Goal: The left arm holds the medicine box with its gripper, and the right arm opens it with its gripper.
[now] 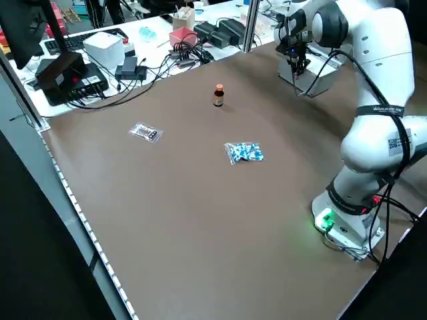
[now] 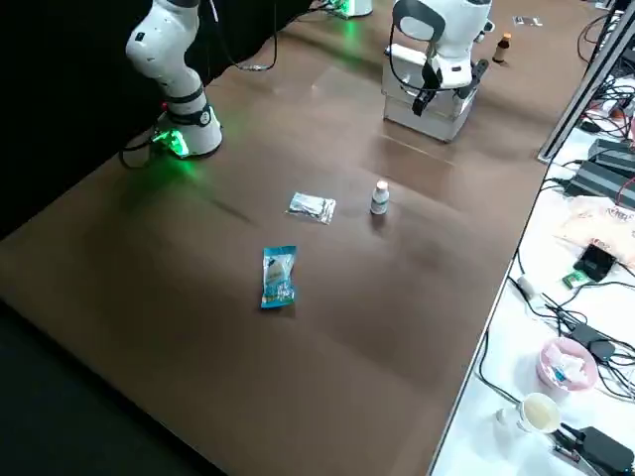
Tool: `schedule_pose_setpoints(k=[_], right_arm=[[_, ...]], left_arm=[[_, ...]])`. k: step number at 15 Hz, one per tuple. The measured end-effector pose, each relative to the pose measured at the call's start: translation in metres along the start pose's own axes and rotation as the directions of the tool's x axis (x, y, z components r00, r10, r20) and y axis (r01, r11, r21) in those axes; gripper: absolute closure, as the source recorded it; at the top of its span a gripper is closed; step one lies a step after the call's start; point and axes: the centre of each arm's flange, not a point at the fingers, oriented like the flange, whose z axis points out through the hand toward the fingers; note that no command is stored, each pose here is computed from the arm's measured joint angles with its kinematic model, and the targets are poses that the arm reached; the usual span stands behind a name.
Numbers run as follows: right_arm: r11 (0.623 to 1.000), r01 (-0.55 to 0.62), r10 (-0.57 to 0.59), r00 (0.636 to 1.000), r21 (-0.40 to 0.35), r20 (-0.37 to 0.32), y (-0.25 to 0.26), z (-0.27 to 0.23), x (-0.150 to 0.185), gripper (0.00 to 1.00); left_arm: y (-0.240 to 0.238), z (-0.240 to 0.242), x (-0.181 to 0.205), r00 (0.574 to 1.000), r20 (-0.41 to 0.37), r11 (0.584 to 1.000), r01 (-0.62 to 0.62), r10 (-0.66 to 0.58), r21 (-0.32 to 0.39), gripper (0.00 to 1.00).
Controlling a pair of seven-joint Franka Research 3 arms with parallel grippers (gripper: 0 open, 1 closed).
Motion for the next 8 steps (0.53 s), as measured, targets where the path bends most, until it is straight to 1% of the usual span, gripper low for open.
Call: schedule_pose_setpoints(k=[2,3,5,6,8], right_arm=[[1.0,0.002,-0.002,1.0,-0.007,-0.001,0.022,-0.017,0.007,0.04],[1.0,0.0,0.0,1.0,-0.025,-0.005,0.034,-0.03,0.011,0.01],[0.997,-0.016,0.015,1.0,-0.07,-0.021,0.064,-0.062,0.017,0.01],[0.996,-0.032,0.031,0.999,-0.084,-0.018,0.08,-0.08,0.017,0.01],[0.995,-0.04,0.039,0.999,-0.091,-0.004,0.113,-0.117,0.01,0.01]], left_arm=[[0.0,0.0,0.0,1.0,0.0,1.0,0.0,0.0,0.0,0.7],[0.0,0.0,0.0,1.0,0.0,1.0,0.0,0.0,0.0,0.7],[0.0,0.0,0.0,1.0,0.0,1.0,0.0,0.0,0.0,0.7],[0.0,0.0,0.0,1.0,0.0,1.0,0.0,0.0,0.0,0.7],[0.0,0.0,0.0,1.0,0.0,1.0,0.0,0.0,0.0,0.7]])
